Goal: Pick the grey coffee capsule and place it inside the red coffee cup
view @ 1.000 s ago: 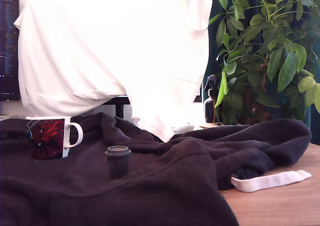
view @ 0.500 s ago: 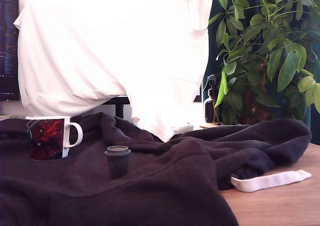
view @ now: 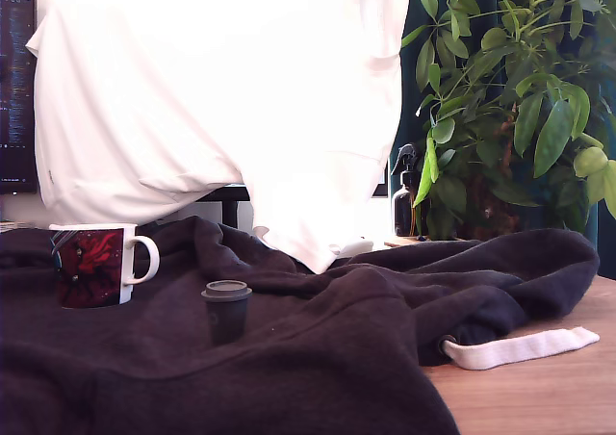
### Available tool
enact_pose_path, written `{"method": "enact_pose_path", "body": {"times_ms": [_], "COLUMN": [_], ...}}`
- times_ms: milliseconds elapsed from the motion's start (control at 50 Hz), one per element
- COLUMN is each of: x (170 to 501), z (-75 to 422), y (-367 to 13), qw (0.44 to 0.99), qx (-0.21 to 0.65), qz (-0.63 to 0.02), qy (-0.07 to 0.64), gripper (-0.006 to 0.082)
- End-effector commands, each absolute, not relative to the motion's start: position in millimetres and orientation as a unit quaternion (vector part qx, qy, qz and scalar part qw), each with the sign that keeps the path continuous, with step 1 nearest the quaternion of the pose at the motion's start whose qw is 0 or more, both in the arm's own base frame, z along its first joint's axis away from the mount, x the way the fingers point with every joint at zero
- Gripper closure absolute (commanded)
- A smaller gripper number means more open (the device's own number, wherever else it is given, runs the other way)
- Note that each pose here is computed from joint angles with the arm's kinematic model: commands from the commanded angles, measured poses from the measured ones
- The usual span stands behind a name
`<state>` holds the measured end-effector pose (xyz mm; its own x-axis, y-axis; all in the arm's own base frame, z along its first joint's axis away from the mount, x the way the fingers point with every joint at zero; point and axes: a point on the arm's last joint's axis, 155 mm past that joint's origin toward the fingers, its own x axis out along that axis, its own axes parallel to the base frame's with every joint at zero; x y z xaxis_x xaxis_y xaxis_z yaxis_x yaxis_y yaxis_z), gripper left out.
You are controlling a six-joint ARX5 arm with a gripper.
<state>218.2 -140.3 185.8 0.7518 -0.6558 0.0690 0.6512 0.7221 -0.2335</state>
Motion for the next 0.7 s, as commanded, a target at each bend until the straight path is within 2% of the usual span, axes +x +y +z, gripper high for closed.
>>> {"method": "enact_pose_path", "body": {"times_ms": [0, 120, 160, 200, 300, 340, 680], "x": [217.2, 216.2, 216.3, 215.8, 216.9, 218.0, 245.2], "z": [160.4, 148.1, 146.8, 145.9, 146.1, 143.8, 110.5], "y": [-150.2, -164.4, -168.8, -173.9, -185.1, -189.6, -220.6], "qw": [0.922, 0.915, 0.914, 0.911, 0.908, 0.905, 0.891], "qx": [-0.119, -0.097, -0.083, -0.066, -0.023, -0.011, 0.057], "qz": [-0.366, -0.386, -0.393, -0.402, -0.417, -0.422, -0.436], "qy": [0.047, 0.066, 0.063, 0.058, 0.041, 0.044, 0.111], "gripper": [0.0778, 0.0773, 0.0736, 0.0637, 0.0300, 0.0222, 0.0206]}}
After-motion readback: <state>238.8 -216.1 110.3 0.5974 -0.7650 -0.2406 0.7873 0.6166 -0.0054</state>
